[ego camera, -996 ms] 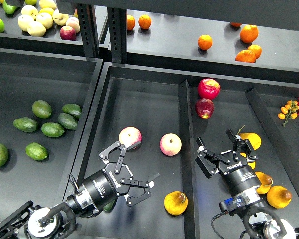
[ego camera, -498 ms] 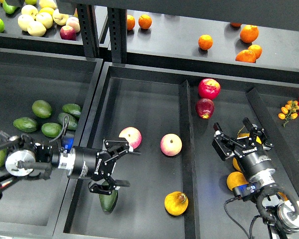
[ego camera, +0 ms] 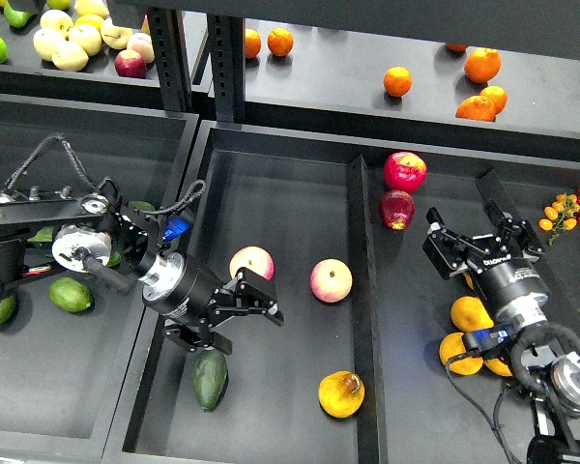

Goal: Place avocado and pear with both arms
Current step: 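Swing the left gripper over the dark green avocado in the central bin, then lower the left gripper onto the avocado and close it, then carry the avocado with the left gripper into the avocado bin and release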

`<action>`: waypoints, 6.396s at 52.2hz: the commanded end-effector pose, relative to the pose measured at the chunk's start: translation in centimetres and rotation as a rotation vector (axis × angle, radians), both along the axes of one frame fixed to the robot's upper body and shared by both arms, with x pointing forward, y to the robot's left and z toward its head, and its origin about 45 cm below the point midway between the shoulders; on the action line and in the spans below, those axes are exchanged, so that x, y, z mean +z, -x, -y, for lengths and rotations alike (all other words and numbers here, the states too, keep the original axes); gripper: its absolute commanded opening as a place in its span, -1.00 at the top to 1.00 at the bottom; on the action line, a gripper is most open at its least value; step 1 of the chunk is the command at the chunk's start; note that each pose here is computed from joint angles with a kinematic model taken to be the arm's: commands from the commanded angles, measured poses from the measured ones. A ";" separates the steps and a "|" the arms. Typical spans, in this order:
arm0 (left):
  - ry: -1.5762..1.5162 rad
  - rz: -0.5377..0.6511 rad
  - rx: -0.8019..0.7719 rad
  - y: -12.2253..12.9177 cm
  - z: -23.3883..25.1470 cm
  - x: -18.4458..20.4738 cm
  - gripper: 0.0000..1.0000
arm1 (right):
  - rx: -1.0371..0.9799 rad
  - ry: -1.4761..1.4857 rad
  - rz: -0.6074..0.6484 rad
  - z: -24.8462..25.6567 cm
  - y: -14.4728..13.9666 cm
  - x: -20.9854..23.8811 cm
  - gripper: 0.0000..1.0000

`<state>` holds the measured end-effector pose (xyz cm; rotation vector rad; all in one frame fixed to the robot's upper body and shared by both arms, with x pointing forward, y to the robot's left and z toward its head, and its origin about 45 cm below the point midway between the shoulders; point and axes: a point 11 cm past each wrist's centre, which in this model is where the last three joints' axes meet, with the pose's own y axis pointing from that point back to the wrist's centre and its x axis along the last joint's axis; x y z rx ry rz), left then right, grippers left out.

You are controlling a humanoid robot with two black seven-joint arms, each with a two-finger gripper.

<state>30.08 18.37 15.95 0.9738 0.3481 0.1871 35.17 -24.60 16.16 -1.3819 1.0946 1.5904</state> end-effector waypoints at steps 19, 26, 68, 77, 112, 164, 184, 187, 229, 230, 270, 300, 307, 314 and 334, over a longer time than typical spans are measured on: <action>-0.258 -0.006 -0.135 -0.4 -0.8 -3.4 -0.98 | 0.018 0.011 0.000 -0.7 -2.0 1.1 -0.99; -0.300 0.005 -0.174 -0.7 0.1 -4.0 -0.98 | 0.019 0.011 0.003 -0.7 -2.0 1.2 -0.99; -0.465 0.028 -0.210 -1.9 0.8 -8.6 -0.98 | 0.013 0.007 0.010 -0.5 -1.9 1.1 -0.99; -0.460 0.013 -0.220 -1.0 1.8 -9.8 -0.98 | 0.015 0.007 0.012 -0.6 -1.8 1.2 -0.99; -0.513 0.023 -0.215 -1.3 0.9 -10.9 -0.98 | 0.024 0.008 0.011 -0.8 -1.6 0.9 -0.99; -0.525 -0.008 -0.183 -0.4 0.1 -12.6 -0.94 | 0.023 0.006 0.002 -0.8 -1.4 0.6 -0.99; -0.501 -0.016 -0.191 0.1 1.3 -12.8 -0.67 | 0.022 0.004 0.003 -0.7 -1.3 0.5 -0.99; -0.500 -0.017 -0.190 0.1 1.3 -12.8 -0.63 | 0.021 0.004 0.003 -0.7 -1.2 0.5 -0.99; -0.419 -0.052 -0.110 -0.3 2.7 -12.0 0.42 | 0.036 0.007 -0.009 -1.1 -0.3 -0.6 -0.99; -0.416 -0.050 -0.108 -0.4 2.8 -11.9 0.43 | 0.036 0.007 -0.009 -1.1 -0.3 -0.6 -0.99; -0.459 0.126 0.172 -9.3 -8.6 -2.8 0.42 | 0.048 -0.001 0.035 -1.6 0.3 0.1 -0.99; -0.565 0.056 0.283 -5.4 -18.0 -5.6 0.39 | 0.068 0.000 0.045 -2.2 0.9 -0.4 -0.99; -0.592 0.047 0.288 -4.5 -19.5 -6.1 0.39 | 0.069 0.000 0.040 -2.2 1.1 -0.6 -0.99; -0.595 0.035 0.298 -4.0 -19.9 -6.5 0.39 | 0.069 0.000 0.040 -2.2 1.1 -0.6 -0.99; -0.615 0.002 0.307 -2.4 -21.0 -8.2 0.30 | 0.069 -0.001 0.041 -2.2 1.5 -0.9 -0.99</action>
